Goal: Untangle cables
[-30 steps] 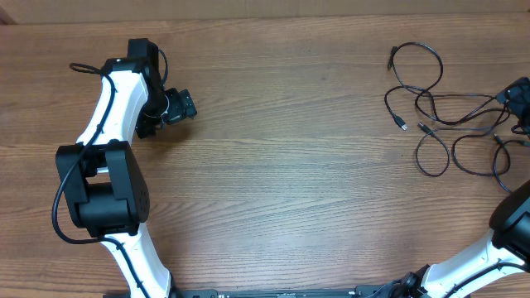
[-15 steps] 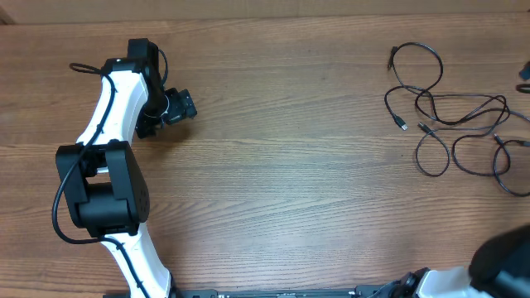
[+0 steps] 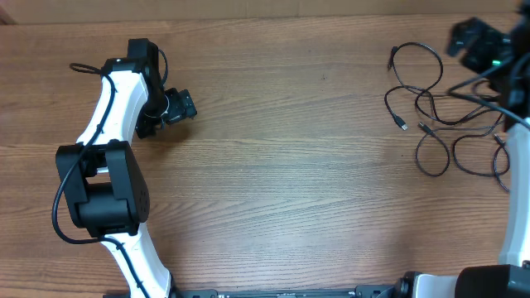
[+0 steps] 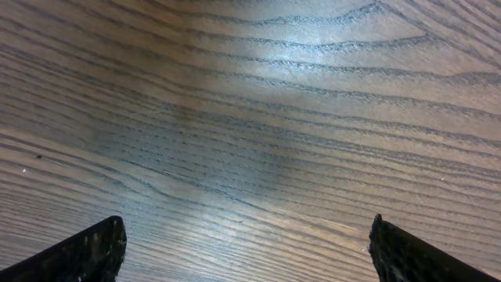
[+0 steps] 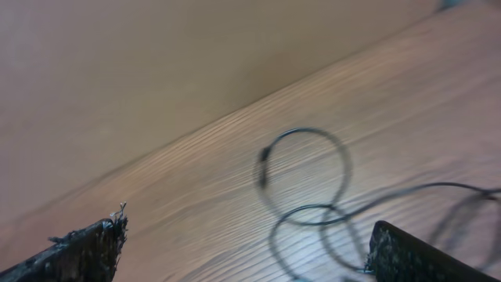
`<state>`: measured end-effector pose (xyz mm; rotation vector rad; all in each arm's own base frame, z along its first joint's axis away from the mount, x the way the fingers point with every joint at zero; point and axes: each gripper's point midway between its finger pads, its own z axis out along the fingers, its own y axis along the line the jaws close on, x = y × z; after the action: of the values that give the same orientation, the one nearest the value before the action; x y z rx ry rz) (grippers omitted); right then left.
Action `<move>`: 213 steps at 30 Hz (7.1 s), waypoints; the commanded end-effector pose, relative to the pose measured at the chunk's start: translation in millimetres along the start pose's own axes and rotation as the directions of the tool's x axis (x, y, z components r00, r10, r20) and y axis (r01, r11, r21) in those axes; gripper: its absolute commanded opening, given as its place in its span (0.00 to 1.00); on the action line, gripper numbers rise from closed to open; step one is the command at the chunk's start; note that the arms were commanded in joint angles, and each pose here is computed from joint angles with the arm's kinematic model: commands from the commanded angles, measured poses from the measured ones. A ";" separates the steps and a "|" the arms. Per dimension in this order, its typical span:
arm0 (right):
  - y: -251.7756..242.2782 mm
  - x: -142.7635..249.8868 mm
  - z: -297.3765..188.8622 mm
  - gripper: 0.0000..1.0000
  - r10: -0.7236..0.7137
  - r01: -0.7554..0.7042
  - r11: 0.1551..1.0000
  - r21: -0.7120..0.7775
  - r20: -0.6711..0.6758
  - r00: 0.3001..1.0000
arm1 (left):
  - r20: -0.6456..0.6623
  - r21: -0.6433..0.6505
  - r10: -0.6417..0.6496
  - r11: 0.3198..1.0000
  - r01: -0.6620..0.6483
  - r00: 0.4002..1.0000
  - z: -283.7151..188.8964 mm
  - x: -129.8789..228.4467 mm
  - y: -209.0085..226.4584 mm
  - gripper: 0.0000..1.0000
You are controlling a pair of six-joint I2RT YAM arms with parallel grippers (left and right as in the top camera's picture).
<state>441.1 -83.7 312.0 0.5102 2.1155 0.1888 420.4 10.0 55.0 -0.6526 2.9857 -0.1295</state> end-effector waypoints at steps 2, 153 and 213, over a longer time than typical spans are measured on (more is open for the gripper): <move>39.8 22.2 2.2 1.00 -0.054 0.051 0.996 -0.073 -0.038 0.998 | -0.005 -0.008 0.014 1.000 -0.014 1.000 1.9 2.4 -0.7 1.00; -0.1 250.4 -89.9 1.00 -0.287 0.462 0.859 -0.218 0.544 0.789 | -0.005 -0.008 0.014 1.000 -0.014 1.000 1.9 2.4 -0.7 0.99; -0.1 250.3 -90.0 1.00 -0.286 0.462 0.860 -0.218 0.544 0.789 | 0.641 0.135 0.297 0.864 -0.486 0.707 -51.0 65.9 -104.7 1.00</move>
<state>244.3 27.4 175.0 -0.0896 1.5834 0.1558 414.8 -111.6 125.5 -0.0017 2.3809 -0.2591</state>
